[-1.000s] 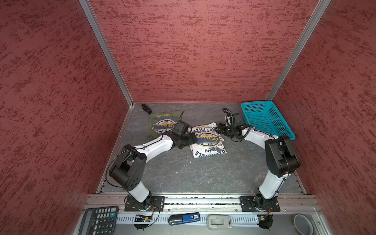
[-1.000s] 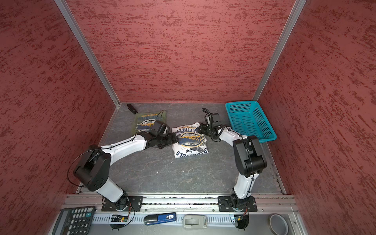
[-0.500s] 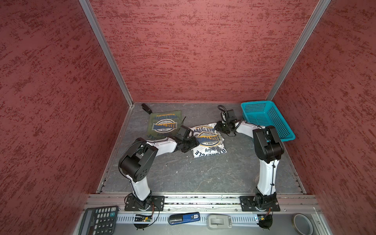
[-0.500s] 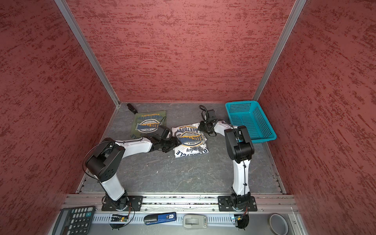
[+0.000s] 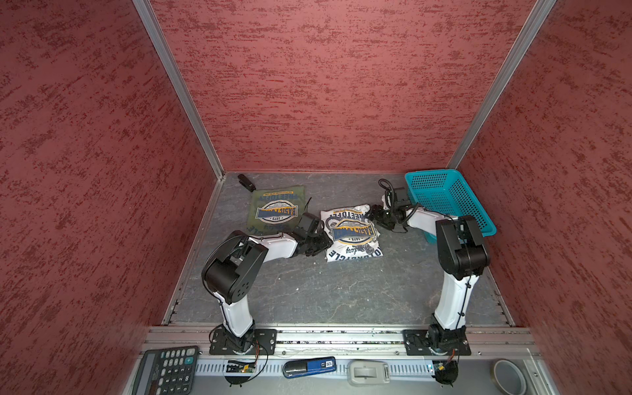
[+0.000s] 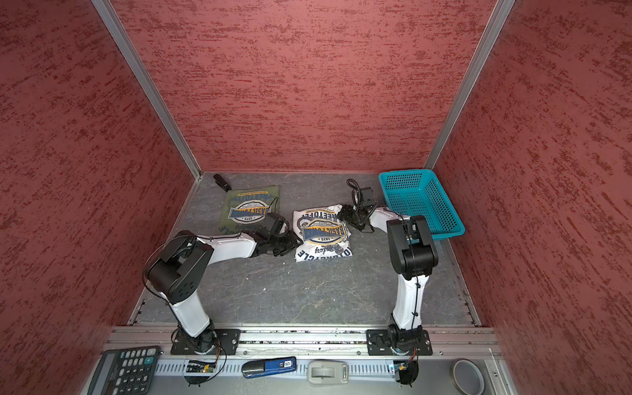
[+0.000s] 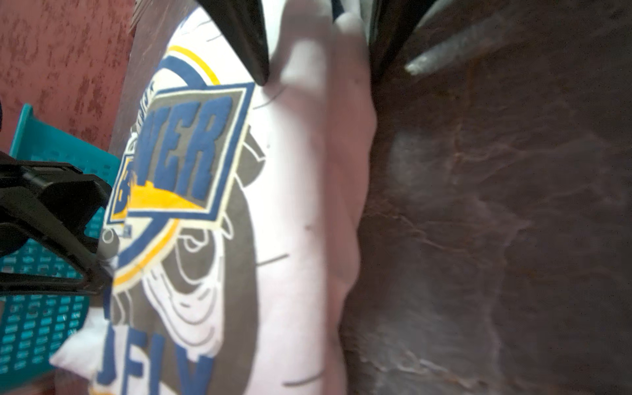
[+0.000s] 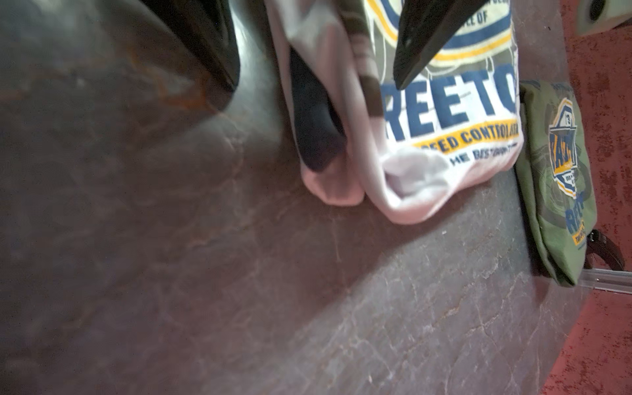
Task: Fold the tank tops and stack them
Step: 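Lift the printed white top with both grippers toward the green top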
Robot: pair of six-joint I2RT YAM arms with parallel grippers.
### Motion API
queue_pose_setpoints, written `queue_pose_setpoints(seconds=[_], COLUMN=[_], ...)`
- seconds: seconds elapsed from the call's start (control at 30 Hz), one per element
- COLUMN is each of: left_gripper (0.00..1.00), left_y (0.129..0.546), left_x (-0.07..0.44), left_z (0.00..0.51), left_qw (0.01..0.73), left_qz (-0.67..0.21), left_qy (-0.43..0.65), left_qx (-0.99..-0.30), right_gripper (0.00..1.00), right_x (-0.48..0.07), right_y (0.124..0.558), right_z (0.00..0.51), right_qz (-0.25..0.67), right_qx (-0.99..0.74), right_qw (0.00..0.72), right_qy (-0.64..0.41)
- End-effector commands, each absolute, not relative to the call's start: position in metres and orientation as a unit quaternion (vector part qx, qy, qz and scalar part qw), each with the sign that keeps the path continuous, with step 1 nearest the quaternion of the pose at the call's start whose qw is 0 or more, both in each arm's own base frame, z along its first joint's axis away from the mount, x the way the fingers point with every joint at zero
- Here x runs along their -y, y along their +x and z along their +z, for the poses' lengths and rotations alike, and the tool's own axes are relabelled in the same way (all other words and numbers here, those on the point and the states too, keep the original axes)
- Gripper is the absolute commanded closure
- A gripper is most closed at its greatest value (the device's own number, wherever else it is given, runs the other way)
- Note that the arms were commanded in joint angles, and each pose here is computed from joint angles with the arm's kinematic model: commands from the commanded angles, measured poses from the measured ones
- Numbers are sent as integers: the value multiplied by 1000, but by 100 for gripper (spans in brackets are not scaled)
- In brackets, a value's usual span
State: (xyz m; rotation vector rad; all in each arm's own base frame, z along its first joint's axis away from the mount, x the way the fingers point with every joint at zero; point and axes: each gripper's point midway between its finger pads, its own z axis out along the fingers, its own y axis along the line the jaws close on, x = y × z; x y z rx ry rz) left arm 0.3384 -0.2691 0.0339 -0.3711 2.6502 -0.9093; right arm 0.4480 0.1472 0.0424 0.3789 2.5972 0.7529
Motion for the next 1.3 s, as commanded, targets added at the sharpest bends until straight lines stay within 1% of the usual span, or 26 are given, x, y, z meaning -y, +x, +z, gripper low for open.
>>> queue_pose_setpoints(seconds=[0.0,0.03,0.17,0.23,0.3,0.37,0.47,0.5,0.67,0.77,0.93,1.13,1.27], left_gripper=[41,40,39,40,42,48,61,66,85,91,96,97,97], left_y=[329,331,334,336,339,341,347,350,375,392,418,446,458], left_x=[265,268,276,279,283,285,286,286,280,272,253,211,170], left_z=[15,16,15,14,12,12,15,18,47,75,133,199,230], left_qw=[135,134,129,125,120,120,124,126,154,181,237,291,316], left_qz=[-300,-305,-314,-316,-318,-321,-328,-332,-343,-340,-316,-285,-243], left_qy=[-125,-122,-117,-115,-111,-109,-106,-105,-92,-74,-39,-13,-10], left_qx=[-936,-935,-933,-933,-934,-933,-930,-929,-922,-920,-918,-913,-917], right_gripper=[25,24,25,27,30,35,48,53,72,79,88,91,92], right_x=[-152,-155,-161,-165,-173,-183,-202,-209,-239,-248,-266,-305,-339], right_y=[426,419,403,397,394,391,391,393,411,425,448,475,498], right_z=[45,41,30,23,18,15,17,22,54,73,111,160,183], right_qz=[258,253,246,247,253,266,291,302,350,364,400,447,470], right_qx=[-938,-941,-946,-948,-948,-946,-941,-938,-917,-907,-883,-848,-828], right_qw=[199,193,179,171,165,156,152,155,185,205,241,285,307], right_qy=[119,114,109,106,102,95,83,77,49,47,41,17,-1])
